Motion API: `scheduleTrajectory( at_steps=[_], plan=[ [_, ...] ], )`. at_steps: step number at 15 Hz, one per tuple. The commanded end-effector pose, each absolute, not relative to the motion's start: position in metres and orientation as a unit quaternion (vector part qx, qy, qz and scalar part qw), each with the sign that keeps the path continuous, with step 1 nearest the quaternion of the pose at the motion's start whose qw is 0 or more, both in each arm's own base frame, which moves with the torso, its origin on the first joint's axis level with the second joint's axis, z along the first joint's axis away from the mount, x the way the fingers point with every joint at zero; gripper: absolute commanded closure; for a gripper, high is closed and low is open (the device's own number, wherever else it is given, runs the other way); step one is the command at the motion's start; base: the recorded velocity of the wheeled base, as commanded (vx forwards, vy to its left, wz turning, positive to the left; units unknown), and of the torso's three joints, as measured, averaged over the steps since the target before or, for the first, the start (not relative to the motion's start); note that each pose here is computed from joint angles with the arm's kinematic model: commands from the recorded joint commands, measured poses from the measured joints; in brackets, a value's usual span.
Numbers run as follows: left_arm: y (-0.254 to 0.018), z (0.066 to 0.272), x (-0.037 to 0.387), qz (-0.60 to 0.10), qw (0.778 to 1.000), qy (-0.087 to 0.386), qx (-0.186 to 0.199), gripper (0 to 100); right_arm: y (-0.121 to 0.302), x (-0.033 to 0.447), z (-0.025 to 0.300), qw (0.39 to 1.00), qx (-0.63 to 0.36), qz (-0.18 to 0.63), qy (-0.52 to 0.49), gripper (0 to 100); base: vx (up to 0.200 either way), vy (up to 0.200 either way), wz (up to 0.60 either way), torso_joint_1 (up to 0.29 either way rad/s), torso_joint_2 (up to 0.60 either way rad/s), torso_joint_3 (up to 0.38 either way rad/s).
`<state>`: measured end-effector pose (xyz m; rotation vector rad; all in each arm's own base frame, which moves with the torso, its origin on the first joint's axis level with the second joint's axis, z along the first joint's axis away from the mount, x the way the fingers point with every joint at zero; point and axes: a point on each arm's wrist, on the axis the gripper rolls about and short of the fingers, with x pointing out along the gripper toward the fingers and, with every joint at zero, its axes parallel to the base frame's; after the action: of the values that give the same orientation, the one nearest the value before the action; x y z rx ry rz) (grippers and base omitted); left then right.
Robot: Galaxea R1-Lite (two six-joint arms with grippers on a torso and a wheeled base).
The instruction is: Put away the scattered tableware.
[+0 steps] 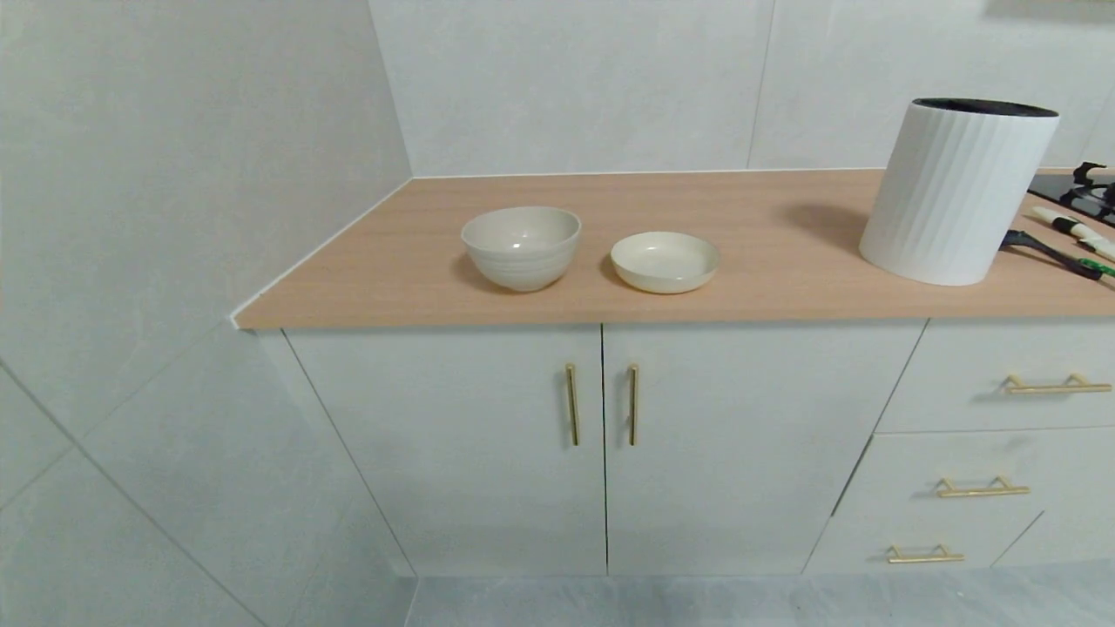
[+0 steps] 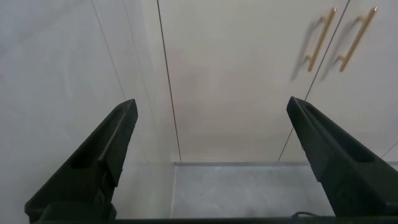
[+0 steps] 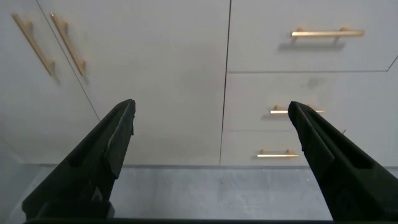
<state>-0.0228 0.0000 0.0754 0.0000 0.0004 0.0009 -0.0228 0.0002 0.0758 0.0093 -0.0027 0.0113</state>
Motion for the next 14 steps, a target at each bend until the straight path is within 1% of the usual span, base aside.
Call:
scheduleTrajectory(
  at_steps=[1, 9, 11, 14],
  plan=[
    [0.0000, 0.0755, -0.0228, 0.001, 1.000, 0.000, 0.000, 0, 0.0002, -0.0228, 0.0758, 1.000, 0.005, 0.006, -0.002, 0, 0.000, 0.000, 0.00, -0.173, 0.48, 0.290],
    [0.0001, 0.0755, -0.0228, 0.000, 1.000, 0.000, 0.000, 0, 0.0002, -0.0228, 0.0758, 1.000, 0.005, 0.006, -0.002, 0, 0.000, 0.000, 0.00, -0.147, 0.45, 0.306],
    [0.0000, 0.0755, -0.0228, 0.001, 1.000, 0.000, 0.000, 0, 0.0002, -0.0228, 0.0758, 1.000, 0.005, 0.006, -0.002, 0, 0.000, 0.000, 0.00, -0.066, 0.25, 0.161],
    [0.0000, 0.0755, -0.0228, -0.001, 1.000, 0.000, 0.000, 0, 0.0002, -0.0228, 0.0758, 1.000, 0.005, 0.006, -0.002, 0, 0.000, 0.000, 0.00, -0.013, 0.06, 0.037]
  ],
)
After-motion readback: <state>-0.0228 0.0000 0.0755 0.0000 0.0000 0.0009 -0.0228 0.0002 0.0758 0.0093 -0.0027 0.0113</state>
